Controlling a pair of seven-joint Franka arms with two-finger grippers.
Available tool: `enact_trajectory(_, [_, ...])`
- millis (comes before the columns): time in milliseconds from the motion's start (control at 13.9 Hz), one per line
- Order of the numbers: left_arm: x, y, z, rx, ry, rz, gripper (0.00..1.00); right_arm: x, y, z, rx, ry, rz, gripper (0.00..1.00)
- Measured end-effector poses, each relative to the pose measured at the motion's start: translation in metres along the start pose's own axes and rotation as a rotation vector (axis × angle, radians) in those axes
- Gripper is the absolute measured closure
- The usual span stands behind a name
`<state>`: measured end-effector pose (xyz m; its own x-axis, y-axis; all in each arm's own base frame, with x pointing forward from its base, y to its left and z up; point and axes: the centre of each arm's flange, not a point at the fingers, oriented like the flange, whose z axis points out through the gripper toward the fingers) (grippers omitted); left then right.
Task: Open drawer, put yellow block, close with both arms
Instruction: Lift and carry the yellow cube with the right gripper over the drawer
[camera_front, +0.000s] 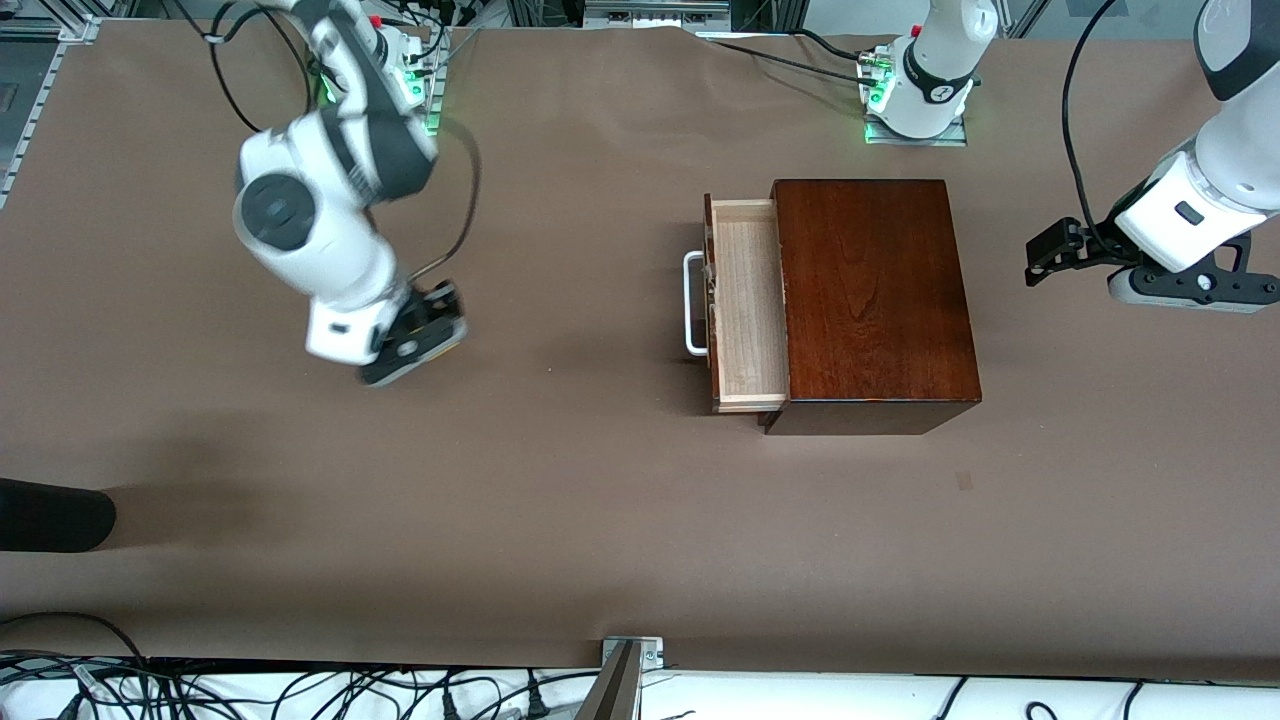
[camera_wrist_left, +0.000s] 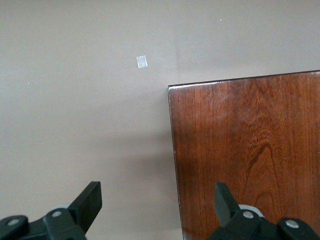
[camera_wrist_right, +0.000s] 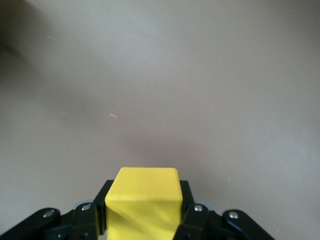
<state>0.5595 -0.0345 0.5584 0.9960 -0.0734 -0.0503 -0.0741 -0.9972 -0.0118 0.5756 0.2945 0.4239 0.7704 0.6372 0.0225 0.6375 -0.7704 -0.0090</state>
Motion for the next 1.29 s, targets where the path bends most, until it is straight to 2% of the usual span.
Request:
enact_trajectory(143, [0.0, 0.001, 0.0, 0.0, 0.0, 0.001, 0.0, 0.037, -0.067, -0.022, -0.022, 0.04, -0.127, 0.44])
enact_trajectory(287, [0.0, 0.001, 0.0, 0.0, 0.0, 0.002, 0.0, 0.064, -0.143, -0.022, -0.034, 0.072, -0.252, 0.44])
enact_trajectory(359, [0.0, 0.001, 0.0, 0.0, 0.0, 0.002, 0.0, 0.074, -0.18, -0.021, -0.06, 0.087, -0.324, 0.44])
enact_trajectory(574, [0.0, 0.0, 0.0, 0.0, 0.0, 0.0, 0.0, 0.09, -0.301, -0.013, -0.12, 0.135, -0.521, 0.44])
enact_trajectory(717, [0.0, -0.001, 0.0, 0.0, 0.0, -0.001, 0.0, 0.087, -0.369, 0.011, -0.152, 0.133, -0.628, 0.44])
enact_trajectory(1004, [0.0, -0.001, 0.0, 0.0, 0.0, -0.002, 0.0, 0.083, -0.418, 0.046, -0.162, 0.112, -0.753, 0.44])
enact_trajectory(1291, [0.0, 0.0, 0.0, 0.0, 0.0, 0.001, 0.0, 0.087, -0.43, 0.055, -0.161, 0.133, -0.856, 0.44])
